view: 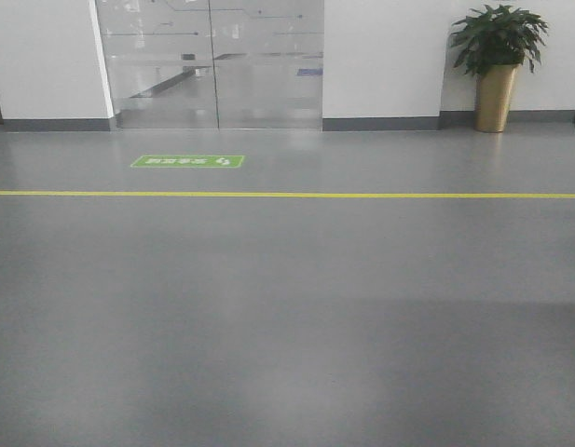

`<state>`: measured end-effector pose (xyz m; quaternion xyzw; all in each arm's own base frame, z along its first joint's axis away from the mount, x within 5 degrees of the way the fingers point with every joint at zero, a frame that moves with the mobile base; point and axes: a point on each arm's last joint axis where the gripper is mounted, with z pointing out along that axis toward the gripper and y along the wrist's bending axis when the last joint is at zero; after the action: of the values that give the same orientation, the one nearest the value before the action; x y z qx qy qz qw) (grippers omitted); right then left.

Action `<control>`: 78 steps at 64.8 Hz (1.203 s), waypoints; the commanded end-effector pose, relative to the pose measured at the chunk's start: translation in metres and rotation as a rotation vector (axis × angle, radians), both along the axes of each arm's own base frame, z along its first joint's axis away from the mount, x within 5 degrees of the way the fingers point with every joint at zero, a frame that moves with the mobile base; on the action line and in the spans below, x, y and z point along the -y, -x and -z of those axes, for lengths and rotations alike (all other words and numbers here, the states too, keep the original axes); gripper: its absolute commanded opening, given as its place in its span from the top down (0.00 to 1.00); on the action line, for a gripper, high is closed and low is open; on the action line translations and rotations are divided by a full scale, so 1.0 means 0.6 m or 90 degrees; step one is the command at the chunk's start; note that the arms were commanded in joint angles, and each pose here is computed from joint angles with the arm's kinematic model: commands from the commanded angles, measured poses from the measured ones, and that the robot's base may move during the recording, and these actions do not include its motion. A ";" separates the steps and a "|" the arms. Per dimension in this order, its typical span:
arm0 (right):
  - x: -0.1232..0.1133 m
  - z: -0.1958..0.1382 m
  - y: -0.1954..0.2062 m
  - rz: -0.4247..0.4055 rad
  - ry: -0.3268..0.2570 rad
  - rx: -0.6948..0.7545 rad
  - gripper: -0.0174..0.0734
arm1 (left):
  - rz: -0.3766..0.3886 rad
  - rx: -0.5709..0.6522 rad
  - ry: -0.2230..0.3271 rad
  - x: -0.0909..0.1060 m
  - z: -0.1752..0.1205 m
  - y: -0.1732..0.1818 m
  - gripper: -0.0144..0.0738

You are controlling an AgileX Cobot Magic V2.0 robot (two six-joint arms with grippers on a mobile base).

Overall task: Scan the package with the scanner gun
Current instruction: 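Drive the base up to the red-framed conveyor table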

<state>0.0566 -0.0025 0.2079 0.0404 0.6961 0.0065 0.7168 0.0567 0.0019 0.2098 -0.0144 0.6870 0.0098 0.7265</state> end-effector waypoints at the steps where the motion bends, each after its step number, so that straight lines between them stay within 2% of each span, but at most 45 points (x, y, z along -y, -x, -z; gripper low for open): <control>1: 0.001 -0.004 0.001 0.003 0.005 0.016 0.98 | -0.001 0.013 0.000 0.000 -0.004 0.001 0.96; 78: 0.001 -0.004 0.001 0.003 0.005 0.016 0.98 | -0.001 0.013 0.000 0.000 -0.004 0.001 0.96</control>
<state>0.0566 -0.0025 0.2079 0.0404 0.6961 0.0065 0.7168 0.0567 0.0019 0.2098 -0.0144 0.6870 0.0098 0.7265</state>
